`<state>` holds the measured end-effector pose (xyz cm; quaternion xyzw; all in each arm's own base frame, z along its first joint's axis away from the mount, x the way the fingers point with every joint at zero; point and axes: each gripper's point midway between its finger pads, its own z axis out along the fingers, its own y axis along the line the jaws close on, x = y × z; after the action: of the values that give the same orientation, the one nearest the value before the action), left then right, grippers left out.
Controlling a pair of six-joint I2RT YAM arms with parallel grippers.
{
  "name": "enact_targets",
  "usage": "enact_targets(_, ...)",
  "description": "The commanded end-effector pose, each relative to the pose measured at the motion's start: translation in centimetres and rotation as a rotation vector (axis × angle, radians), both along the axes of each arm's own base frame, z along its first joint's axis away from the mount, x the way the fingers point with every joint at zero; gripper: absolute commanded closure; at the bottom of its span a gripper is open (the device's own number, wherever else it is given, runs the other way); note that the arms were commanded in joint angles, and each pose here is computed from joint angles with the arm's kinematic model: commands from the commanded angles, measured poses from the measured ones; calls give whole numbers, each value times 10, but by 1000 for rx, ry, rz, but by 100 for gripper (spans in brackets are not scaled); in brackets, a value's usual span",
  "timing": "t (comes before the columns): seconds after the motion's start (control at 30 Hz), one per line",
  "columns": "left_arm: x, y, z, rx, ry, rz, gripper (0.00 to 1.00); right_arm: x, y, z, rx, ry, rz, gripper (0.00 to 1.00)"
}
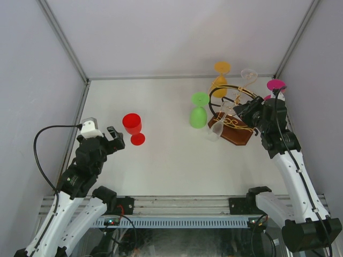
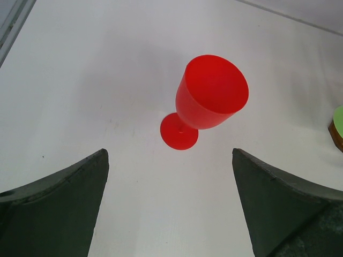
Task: Take the wine glass off the wine glass rack
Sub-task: Pick up the wine glass from the wine rack.
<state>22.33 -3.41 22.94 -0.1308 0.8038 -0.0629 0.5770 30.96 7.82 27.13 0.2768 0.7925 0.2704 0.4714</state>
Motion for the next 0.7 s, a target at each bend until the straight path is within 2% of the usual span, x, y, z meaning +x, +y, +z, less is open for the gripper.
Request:
enact_targets(0.0, 3, 1, -2, -2, -3, 12, 0, 1, -7, 7, -34, -16, -17, 72)
enact_targets(0.17, 4, 1, -3, 0, 0, 12, 0, 1, -11, 14, -62, -25, -26, 64)
enact_targets(0.53, 4, 1, -3, 1, 0, 11, 0, 5, -8, 21, -59, -42, -13, 66)
enact_targets(0.67, 4, 1, -3, 3, 1, 13, 0, 7, -8, 25, -59, -59, -14, 70)
